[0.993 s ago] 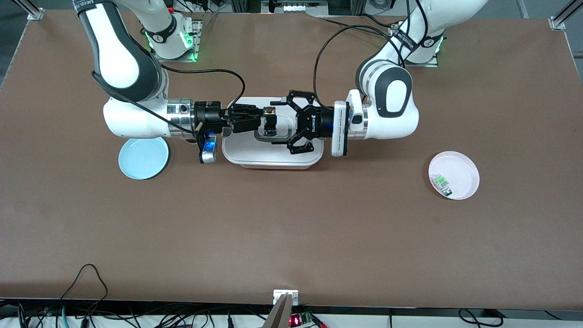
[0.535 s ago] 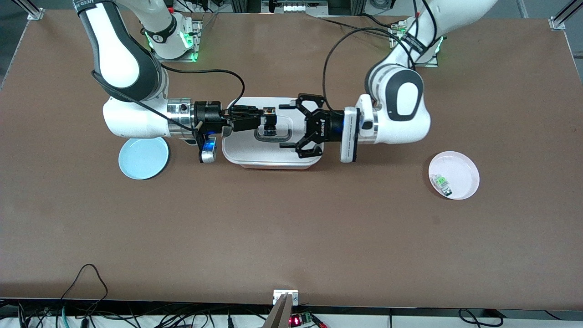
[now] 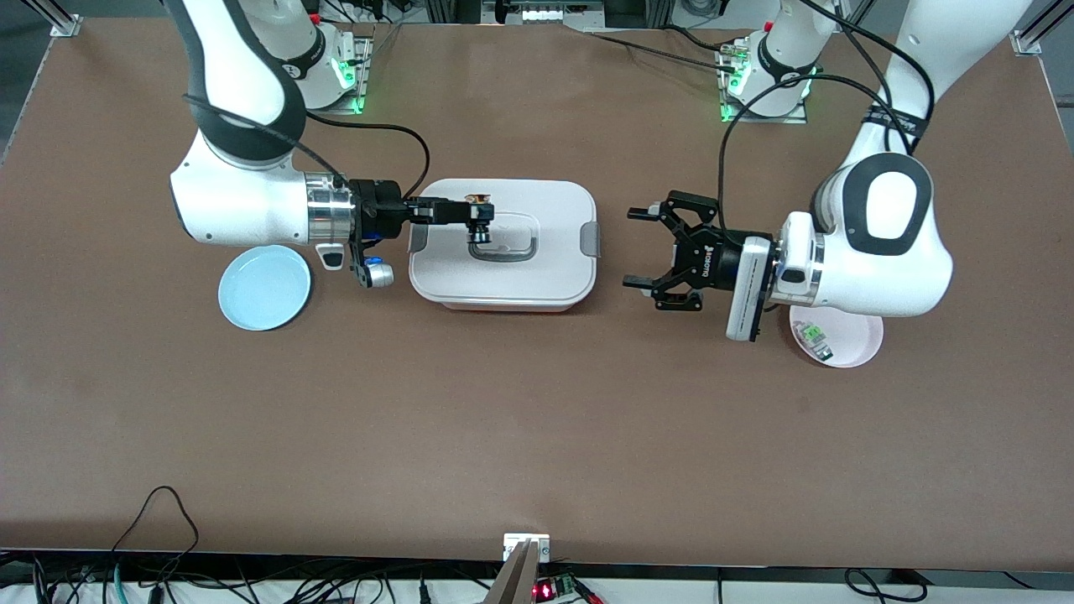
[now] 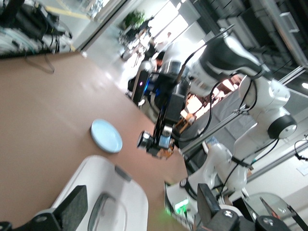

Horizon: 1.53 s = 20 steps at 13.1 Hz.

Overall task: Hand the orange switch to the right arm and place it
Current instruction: 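Open the left gripper and withdraw it while the right gripper pulls back, then lower the orange switch onto the light-blue plate with the right gripper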

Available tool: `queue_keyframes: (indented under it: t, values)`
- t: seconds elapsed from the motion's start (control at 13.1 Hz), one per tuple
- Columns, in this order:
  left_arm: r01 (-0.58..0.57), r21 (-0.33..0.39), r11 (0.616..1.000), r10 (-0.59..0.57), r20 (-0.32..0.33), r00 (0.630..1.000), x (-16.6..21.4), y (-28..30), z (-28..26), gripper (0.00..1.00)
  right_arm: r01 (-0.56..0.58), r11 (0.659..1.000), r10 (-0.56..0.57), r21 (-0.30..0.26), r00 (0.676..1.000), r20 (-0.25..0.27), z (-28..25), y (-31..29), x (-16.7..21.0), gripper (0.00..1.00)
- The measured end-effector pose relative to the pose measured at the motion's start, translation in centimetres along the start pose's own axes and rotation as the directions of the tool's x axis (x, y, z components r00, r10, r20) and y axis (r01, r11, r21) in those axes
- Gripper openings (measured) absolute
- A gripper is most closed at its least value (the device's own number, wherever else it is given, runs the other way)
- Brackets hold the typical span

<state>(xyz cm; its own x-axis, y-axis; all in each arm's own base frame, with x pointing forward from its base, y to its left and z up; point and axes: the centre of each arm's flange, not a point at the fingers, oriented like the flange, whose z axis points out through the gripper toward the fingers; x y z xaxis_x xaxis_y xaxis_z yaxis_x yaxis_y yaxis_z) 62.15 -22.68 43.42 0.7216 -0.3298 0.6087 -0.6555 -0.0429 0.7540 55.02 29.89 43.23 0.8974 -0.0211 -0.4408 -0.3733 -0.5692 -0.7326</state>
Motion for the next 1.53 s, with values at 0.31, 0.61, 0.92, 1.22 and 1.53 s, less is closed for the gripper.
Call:
queue_keyframes:
  t: [0.31,0.61,0.92,1.22,1.53]
  values:
    - [0.085,0.109,0.990,-0.113,0.294,0.949,-4.2,-1.9,-3.8,1.00,0.118,0.970,-0.131,-0.213,0.990,-0.046,-2.1,1.8,0.6,0.42]
    - [0.176,0.295,0.939,-0.312,0.514,0.799,-4.5,-0.2,-7.6,1.00,0.279,0.875,-0.324,-0.396,0.945,-0.050,-7.3,4.7,2.5,0.42]
    - [0.181,0.550,0.815,-0.517,0.551,0.655,-3.8,0.9,-10.0,1.00,0.548,0.598,-0.570,-0.585,0.804,0.171,-10.7,7.7,3.6,0.42]
    - [0.142,0.730,0.669,-0.651,0.482,0.587,-2.3,2.2,-11.8,1.00,0.772,0.219,-0.654,-0.596,0.570,0.498,-12.4,9.1,4.1,0.42]
    - [0.103,0.877,0.470,-0.749,0.334,0.573,-0.5,5.6,-13.4,1.00,0.878,0.041,-0.621,-0.477,0.396,0.676,-18.0,14.4,5.4,0.42]
